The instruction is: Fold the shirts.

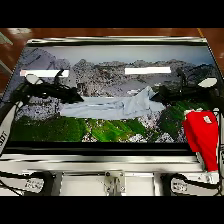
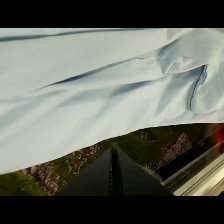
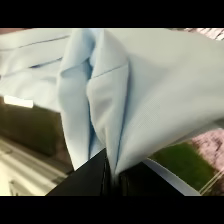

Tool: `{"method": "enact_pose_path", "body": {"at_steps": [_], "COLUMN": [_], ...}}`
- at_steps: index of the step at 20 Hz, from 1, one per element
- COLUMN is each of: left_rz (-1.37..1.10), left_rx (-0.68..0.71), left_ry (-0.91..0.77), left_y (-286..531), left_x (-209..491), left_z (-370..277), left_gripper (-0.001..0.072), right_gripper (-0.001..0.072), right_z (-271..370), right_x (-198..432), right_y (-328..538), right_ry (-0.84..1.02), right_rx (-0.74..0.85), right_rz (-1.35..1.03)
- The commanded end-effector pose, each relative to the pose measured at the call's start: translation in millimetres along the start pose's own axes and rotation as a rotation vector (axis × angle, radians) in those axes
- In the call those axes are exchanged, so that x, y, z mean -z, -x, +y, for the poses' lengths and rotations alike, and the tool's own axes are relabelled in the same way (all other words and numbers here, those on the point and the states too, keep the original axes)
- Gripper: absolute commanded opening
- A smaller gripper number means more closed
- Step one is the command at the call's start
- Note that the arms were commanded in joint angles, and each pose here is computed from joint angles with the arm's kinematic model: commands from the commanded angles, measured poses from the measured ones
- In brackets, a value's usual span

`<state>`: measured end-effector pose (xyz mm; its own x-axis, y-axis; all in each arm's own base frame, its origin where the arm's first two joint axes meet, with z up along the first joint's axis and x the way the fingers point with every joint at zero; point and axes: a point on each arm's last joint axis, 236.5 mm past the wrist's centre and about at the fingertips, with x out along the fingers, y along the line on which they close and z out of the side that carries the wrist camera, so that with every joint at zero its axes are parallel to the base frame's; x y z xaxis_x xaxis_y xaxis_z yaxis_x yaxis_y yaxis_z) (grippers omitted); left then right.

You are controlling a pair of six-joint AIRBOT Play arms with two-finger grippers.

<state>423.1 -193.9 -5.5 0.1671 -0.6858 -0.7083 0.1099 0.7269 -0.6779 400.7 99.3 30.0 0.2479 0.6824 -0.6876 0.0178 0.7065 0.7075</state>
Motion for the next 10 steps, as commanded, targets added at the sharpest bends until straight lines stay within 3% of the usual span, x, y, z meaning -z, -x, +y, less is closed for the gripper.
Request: {"method": "enact_pose_path", "body": {"at_steps": [1,10], "left_rz": [-0.009,0.155], "left_rx": [-0.002,0.145], "left_ry": [-0.112,-0.055], "left_y": [-52.1,-144.7], "left_x": [9.8,80.3], "left_z": [-43.6,-108.7], "left_gripper": [0.0039,0.0039], "right_gripper": [0.0063,0.0063], "right_z": [34.9,64.2], "right_x": [32.5,49.1], "right_y": [27.3,58.7], "right_ry": [0.050,0.111], "right_rx": [-0.034,-0.021], "right_rz": [0.070,0.032]}}
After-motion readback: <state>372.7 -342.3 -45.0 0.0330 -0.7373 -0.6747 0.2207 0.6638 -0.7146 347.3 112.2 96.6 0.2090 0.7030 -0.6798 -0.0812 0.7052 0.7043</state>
